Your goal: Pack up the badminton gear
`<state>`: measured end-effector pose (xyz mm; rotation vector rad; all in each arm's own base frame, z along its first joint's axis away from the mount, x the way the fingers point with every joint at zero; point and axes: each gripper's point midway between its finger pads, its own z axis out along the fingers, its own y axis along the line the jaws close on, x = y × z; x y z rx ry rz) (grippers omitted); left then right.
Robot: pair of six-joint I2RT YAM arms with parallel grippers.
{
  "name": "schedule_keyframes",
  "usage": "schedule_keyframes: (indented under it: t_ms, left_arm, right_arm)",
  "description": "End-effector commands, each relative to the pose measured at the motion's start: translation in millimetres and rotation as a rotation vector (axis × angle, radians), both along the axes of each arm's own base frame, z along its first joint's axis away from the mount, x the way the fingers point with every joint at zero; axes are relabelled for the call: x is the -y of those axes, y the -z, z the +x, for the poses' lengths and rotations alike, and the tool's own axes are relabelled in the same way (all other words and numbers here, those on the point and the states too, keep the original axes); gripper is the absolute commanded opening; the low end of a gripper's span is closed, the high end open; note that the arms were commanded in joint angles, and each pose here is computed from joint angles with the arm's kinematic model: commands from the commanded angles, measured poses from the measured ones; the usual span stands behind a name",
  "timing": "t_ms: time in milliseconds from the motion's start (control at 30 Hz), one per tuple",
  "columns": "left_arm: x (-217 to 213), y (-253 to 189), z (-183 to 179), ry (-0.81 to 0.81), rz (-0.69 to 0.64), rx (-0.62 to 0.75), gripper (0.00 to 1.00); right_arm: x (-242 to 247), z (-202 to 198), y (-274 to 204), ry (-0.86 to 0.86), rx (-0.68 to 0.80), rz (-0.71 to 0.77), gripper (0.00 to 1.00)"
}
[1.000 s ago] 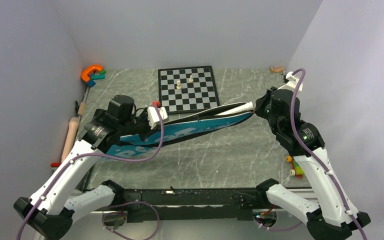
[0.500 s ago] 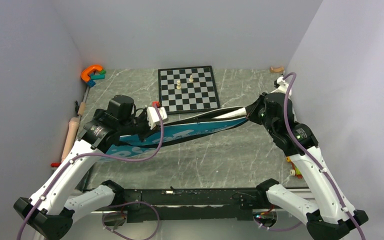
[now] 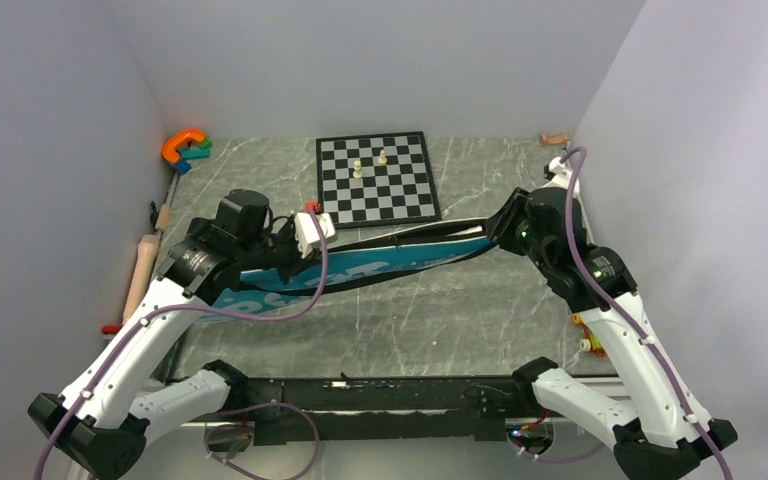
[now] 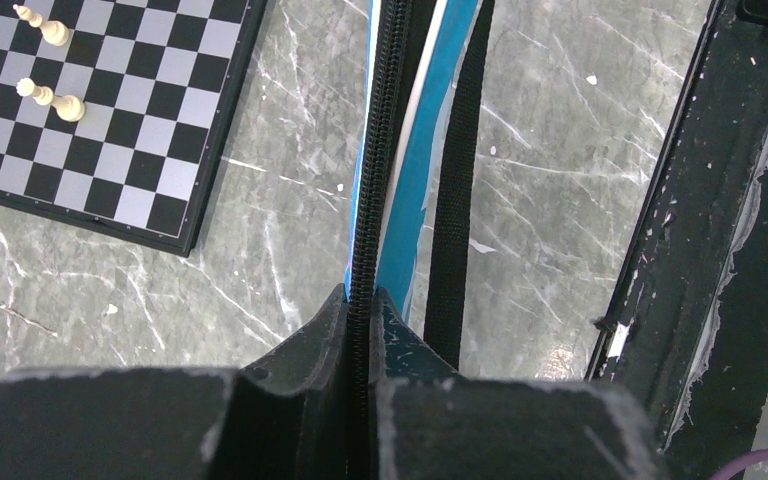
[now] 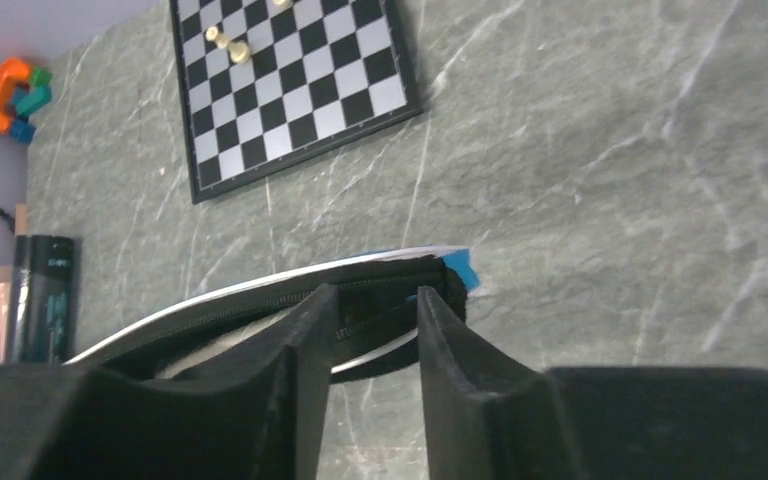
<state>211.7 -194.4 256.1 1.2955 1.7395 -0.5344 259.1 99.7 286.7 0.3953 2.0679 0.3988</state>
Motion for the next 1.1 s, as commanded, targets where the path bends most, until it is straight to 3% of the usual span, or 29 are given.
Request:
schedule_keyframes:
  t_ms: [0,133,300,400,500,633,800,1067]
  left_arm:
    - [16,-59,7,0.050,-0.137,0.165,0.00]
    - [17,-60,6,0.052,-0.143,0.163,0.00]
    - [16,-62,7,0.051,-0.140,0.166,0.00]
    - [16,-63,7,0.049,-0.141,0.168,0.00]
    - [16,-63,8,0.046,-0.140,0.166,0.00]
    - [17,-64,9,0.044,-0.143,0.165,0.00]
    - [18,-67,9,0.046,-0.148,0.165,0.00]
    - [18,-68,8,0.052,-0.146,0.167,0.00]
  right_arm:
    - [31,-6,-65,0.076,0.140,-0.087,0.43]
    - [20,-11,-95,0.008,0.198,-0.039,0.45]
    - [-20,-14,-83,-0.156,0.179,0.095,0.37]
    - [-58,-27,-81,-0.352,0.164,0.208,0.45]
    - [-81,-42,-87,-0.487,0.172,0.301,0.56]
    - [-106,-58,-87,-0.624,0.170,0.441,0.64]
    - [-128,-59,-61,-0.672,0.116,0.575,0.65]
    - [-136,-57,-64,-0.664,0.144,0.574,0.63]
